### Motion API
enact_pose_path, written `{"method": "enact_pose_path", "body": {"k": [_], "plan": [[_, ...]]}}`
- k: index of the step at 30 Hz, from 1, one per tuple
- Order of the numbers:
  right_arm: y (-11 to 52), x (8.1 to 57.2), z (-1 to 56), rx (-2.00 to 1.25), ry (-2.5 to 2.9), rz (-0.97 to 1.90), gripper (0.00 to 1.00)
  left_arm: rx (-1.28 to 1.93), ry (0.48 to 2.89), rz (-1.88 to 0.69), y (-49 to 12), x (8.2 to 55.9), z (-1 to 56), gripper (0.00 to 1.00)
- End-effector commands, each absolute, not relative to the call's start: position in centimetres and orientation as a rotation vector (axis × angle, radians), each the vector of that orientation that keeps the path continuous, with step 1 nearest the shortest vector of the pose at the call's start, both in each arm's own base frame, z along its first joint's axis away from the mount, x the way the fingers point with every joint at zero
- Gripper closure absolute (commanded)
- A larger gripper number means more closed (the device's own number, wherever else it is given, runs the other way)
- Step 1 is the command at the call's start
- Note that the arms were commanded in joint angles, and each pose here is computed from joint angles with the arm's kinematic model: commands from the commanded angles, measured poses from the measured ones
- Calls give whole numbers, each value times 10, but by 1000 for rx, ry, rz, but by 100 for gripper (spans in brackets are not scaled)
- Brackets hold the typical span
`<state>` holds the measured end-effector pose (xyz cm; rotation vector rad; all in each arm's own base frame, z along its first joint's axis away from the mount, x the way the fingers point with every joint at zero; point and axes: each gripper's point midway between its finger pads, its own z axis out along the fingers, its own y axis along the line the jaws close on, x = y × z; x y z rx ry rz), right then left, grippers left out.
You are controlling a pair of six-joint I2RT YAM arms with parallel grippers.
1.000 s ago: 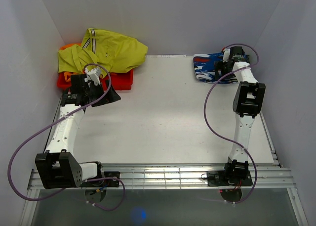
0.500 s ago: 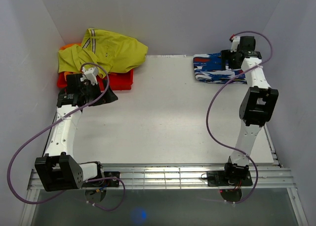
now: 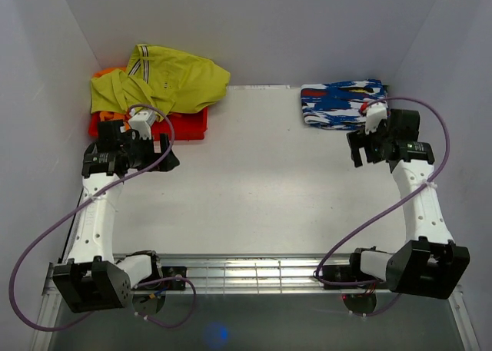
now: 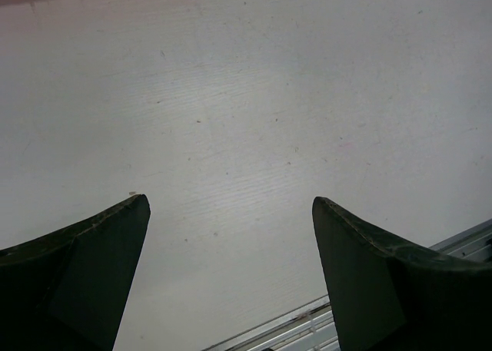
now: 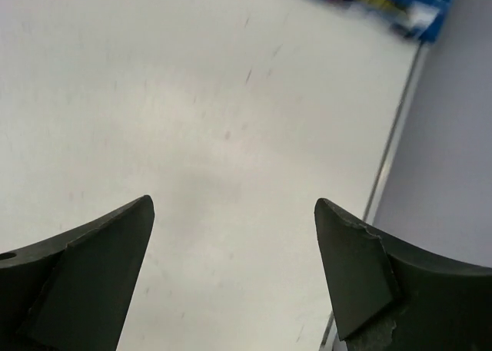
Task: Fold and stack the trousers
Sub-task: Neatly place the folded trousers to the corner
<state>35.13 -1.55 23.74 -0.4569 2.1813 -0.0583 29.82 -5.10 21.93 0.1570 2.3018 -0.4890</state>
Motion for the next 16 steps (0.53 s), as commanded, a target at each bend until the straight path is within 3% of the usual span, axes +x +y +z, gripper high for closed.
{"method": "enact_pose_path", "body": {"k": [1, 8, 16], "plan": [[-19, 297, 196, -606, 2304, -91, 10, 285, 2298, -432, -48, 269, 211, 2], [9, 232, 194, -656, 2134, -8, 10, 328, 2289, -422, -49, 255, 203, 2], [17, 230, 204, -588, 2137, 64, 10, 343, 2259, -374, -44, 261, 207, 2]]}}
